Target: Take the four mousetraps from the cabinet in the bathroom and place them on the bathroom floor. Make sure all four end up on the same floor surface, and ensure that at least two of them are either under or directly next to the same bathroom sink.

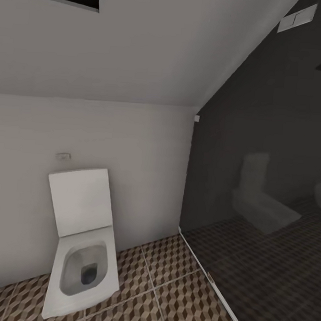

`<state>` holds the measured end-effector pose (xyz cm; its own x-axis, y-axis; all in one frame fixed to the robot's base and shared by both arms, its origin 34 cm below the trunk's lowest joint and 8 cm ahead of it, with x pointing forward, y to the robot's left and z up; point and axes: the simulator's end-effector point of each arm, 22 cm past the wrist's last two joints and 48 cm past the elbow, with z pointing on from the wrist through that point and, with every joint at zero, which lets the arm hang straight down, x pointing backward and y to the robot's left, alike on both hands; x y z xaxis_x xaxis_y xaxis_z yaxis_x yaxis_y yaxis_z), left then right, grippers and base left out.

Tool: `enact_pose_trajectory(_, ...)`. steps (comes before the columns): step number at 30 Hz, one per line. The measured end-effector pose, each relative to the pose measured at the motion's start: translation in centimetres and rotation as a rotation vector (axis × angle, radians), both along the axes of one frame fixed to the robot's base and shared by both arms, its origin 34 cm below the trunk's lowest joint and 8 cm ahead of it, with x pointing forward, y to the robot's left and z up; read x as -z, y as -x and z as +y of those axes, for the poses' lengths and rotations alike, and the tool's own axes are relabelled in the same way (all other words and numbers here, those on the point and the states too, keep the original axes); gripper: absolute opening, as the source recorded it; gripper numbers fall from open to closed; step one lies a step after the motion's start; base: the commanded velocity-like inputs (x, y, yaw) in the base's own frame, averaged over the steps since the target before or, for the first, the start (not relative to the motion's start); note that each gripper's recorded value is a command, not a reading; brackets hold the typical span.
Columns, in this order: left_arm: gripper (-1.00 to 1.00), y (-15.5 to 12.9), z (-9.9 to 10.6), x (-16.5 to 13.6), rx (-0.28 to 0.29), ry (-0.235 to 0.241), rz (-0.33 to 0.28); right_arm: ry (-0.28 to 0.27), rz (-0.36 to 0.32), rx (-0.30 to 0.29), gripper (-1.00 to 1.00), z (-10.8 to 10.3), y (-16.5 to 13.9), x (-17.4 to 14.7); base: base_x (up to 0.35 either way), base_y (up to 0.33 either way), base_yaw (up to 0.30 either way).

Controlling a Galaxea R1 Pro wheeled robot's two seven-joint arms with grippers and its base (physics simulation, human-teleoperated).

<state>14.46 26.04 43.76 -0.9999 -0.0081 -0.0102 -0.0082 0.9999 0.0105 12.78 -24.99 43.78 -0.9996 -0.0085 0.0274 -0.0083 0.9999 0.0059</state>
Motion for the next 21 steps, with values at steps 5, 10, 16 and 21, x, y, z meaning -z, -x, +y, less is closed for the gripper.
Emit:
enact_pose_trajectory(5, 1.0, -0.07, 0.0, 0.0, 0.0, 0.0, -0.002, 0.0, -0.002, 0.0, 1.0, 0.0, -0.07, 0.0, 0.0, 0.0, -0.278)
enact_pose_trajectory(10, 1.0, -0.13, 0.0, 0.0, 0.0, 0.0, -0.003, 0.0, -0.003, 0.0, 1.0, 0.0, -0.13, 0.0, 0.0, 0.0, -0.278)
enact_pose_trajectory(16, 1.0, -0.21, 0.01, 0.0, -0.001, 0.0, -0.006, 0.0, -0.006, 0.0, 1.0, 0.0, -0.22, 0.01, 0.0, 0.0, -0.278)
enact_pose_trajectory(21, 1.0, -0.28, 0.01, -0.01, 0.0, 0.0, -0.007, 0.0, -0.007, 0.0, 1.0, 0.0, -0.28, 0.01, 0.0, 0.0, -0.278)
